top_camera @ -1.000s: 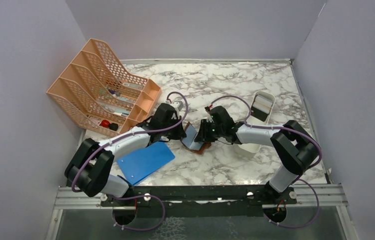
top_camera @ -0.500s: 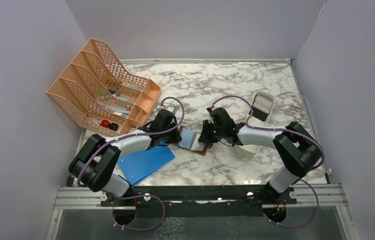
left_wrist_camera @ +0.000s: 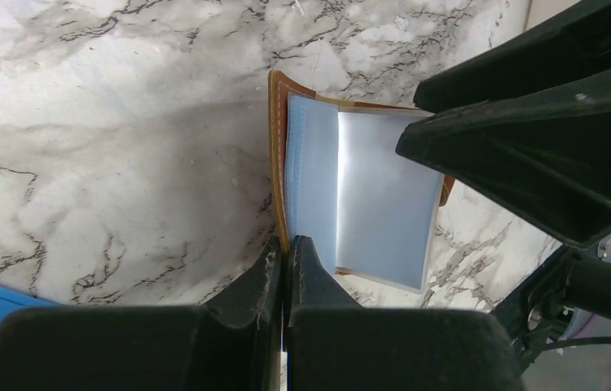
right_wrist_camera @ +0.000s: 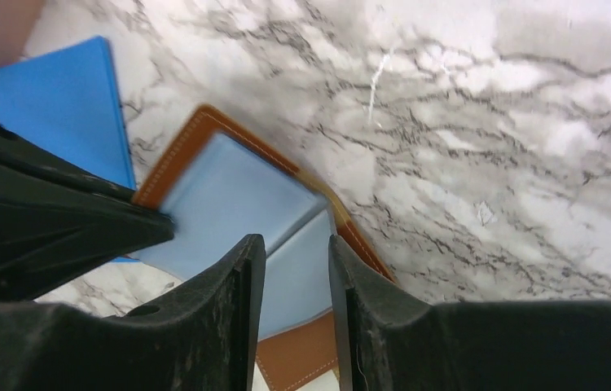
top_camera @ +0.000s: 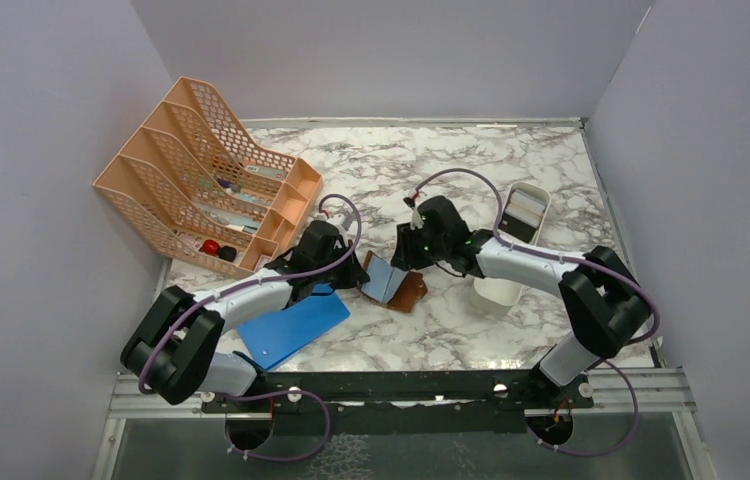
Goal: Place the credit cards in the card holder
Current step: Adjust the card holder at the center of the board, then pick up the credit card from the storage box.
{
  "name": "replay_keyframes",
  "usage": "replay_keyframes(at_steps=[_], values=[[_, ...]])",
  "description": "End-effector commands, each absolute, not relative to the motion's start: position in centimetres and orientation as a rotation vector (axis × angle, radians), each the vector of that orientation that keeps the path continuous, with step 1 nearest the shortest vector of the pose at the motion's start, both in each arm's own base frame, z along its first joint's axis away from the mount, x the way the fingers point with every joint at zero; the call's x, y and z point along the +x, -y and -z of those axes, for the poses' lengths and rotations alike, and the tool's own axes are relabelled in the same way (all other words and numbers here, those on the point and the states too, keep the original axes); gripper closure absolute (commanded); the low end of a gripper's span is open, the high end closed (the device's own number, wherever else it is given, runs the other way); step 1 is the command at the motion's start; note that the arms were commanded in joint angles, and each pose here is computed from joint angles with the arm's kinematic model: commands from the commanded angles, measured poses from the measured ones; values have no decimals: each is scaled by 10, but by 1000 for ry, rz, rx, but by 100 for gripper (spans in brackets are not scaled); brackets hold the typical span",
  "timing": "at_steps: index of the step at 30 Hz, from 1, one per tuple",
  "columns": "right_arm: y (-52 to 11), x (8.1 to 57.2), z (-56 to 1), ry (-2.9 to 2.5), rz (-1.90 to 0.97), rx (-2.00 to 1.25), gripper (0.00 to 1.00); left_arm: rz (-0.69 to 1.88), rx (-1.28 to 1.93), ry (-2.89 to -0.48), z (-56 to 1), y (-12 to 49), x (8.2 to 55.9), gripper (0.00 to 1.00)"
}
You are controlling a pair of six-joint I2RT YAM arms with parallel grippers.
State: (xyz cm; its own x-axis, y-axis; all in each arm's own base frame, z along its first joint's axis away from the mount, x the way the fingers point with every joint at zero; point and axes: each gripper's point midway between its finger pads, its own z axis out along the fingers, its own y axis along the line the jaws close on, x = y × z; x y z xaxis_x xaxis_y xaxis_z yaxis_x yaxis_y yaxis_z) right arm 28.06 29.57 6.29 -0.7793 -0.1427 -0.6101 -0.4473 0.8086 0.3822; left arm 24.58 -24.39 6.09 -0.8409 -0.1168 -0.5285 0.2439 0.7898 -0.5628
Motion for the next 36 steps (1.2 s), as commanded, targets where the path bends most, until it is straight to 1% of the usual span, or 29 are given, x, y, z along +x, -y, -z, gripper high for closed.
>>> replay_keyframes(at_steps=[1,6,8,12,16,22,29,36], values=[[-303,298,-105,-2246,-710,-523,60,933,148,-2406,-76,252,241,100],[-288,326,-151,-2058,-583,-556,60,905,164,-2411,-80,250,242,100],[-272,339,-162,-2008,-466,-577,59,886,167,-2408,-83,248,243,100],[-231,364,-172,-1990,-195,-614,59,876,177,-2407,-91,246,243,100],[-186,382,-184,-2007,-90,-599,58,881,183,-2403,-97,246,241,100],[-98,395,-200,-2036,84,-558,52,901,189,-2417,-96,246,235,100],[-33,394,-177,-2147,288,-647,47,961,187,-2420,-96,251,229,100],[-16,390,-132,-2244,293,-837,44,975,232,-2417,-104,254,228,100]])
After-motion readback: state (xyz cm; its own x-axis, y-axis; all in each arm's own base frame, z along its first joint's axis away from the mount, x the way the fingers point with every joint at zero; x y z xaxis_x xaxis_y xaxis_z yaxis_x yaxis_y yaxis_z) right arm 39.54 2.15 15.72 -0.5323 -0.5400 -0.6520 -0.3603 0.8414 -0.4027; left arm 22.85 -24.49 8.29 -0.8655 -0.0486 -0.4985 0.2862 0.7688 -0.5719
